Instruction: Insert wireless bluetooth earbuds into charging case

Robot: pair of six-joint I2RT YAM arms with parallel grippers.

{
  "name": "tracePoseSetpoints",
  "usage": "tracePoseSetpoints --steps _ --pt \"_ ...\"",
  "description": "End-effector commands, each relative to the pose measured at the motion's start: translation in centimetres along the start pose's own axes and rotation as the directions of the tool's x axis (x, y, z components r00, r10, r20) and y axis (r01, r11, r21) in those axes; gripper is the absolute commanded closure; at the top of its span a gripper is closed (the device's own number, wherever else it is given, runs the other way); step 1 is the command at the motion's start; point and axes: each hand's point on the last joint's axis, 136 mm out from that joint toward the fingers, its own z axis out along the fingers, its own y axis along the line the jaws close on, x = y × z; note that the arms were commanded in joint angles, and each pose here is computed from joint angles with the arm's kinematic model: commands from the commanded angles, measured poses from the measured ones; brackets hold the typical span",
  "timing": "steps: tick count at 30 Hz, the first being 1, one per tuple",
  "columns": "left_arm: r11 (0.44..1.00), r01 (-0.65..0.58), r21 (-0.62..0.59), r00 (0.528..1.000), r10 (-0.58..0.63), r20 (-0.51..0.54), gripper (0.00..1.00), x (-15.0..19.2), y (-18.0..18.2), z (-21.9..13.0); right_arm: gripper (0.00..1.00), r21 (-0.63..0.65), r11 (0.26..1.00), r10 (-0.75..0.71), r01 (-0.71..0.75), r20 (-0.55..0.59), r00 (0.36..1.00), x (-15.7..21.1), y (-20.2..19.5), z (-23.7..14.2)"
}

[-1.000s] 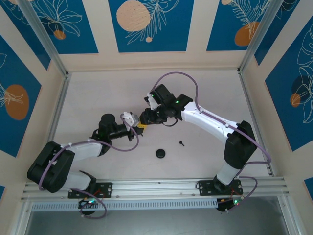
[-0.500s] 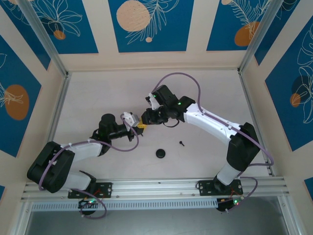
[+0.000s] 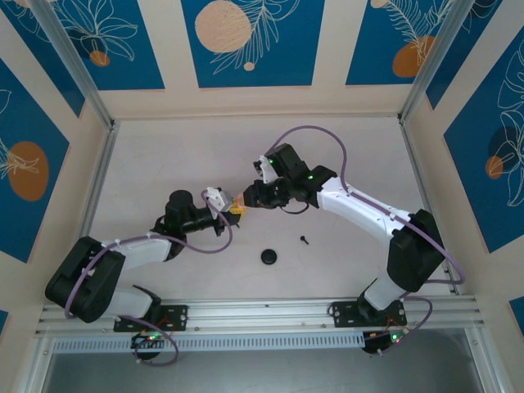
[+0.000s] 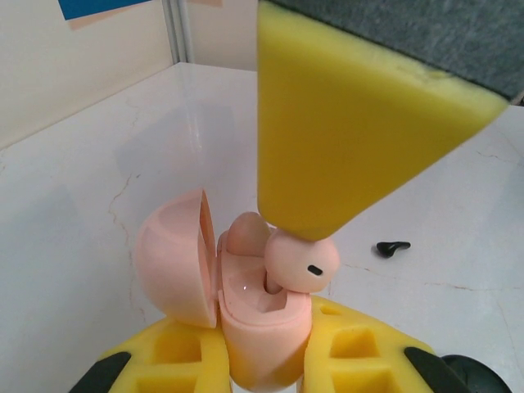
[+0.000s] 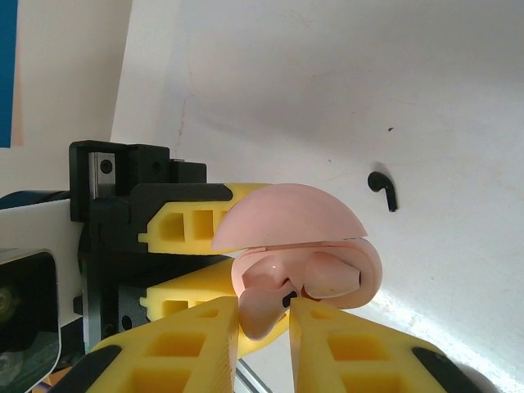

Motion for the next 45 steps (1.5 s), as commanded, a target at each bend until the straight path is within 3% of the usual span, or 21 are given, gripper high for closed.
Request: tracePoseSetpoints --steps 1,17,29,45 --pt "0.999 -0.052 0.004 0.995 0.052 0.084 0.94 -2.9 0.0 0.0 0.74 -0.055 0.998 0.0 0.002 0.023 1.0 -0.2 1.1 -1.3" --pt "1.0 0.012 -0.006 0.995 -0.011 0.101 0.94 -2.1 0.3 0.3 0.66 -0.191 0.975 -0.088 0.115 0.143 0.986 -0.3 4.0 -4.9" --pt "0.986 0.167 0.018 0.963 -0.167 0.212 0.95 -0.5 0.9 1.5 0.65 -0.18 0.976 -0.089 0.122 0.182 0.979 -0.7 2.5 -7.3" --pt "0.978 0.208 0.005 0.961 -0.205 0.187 0.97 0.7 0.6 1.1 0.65 -0.172 0.98 -0.069 0.103 0.191 0.979 -0.3 0.5 -6.9"
